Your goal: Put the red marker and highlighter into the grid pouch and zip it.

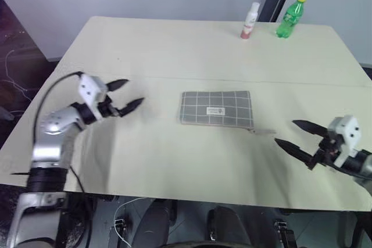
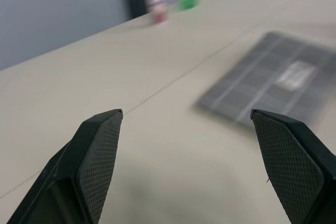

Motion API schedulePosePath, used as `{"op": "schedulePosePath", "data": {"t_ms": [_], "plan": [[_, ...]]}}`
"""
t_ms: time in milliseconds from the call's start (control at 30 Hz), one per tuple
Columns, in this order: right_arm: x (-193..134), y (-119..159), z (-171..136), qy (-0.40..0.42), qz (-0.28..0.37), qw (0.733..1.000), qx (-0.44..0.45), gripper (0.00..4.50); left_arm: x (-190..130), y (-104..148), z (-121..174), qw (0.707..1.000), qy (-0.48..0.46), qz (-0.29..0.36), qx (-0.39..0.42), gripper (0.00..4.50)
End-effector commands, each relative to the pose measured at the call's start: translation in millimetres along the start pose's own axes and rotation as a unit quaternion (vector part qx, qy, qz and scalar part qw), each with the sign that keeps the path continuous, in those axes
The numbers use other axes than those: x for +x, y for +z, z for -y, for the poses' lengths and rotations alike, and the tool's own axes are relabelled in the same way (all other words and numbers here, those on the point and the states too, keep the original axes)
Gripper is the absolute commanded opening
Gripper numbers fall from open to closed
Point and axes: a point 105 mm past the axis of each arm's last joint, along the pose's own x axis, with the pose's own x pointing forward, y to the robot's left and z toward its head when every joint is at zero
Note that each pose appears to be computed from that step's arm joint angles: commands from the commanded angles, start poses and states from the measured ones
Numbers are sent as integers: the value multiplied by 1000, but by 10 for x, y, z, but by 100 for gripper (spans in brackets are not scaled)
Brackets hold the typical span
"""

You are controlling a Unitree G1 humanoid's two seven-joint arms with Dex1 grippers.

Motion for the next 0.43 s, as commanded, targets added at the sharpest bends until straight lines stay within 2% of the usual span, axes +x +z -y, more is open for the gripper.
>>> {"op": "schedulePosePath", "data": {"t_ms": [33, 433], "plan": [[-46, 55, -62, 17, 2, 999, -41, 444, -102, 5, -134, 1000, 24, 6, 1, 411], [60, 14, -93, 35, -2, 998, -44, 444, -157, -126, -388, 996, 85, -3, -7, 411]]}}
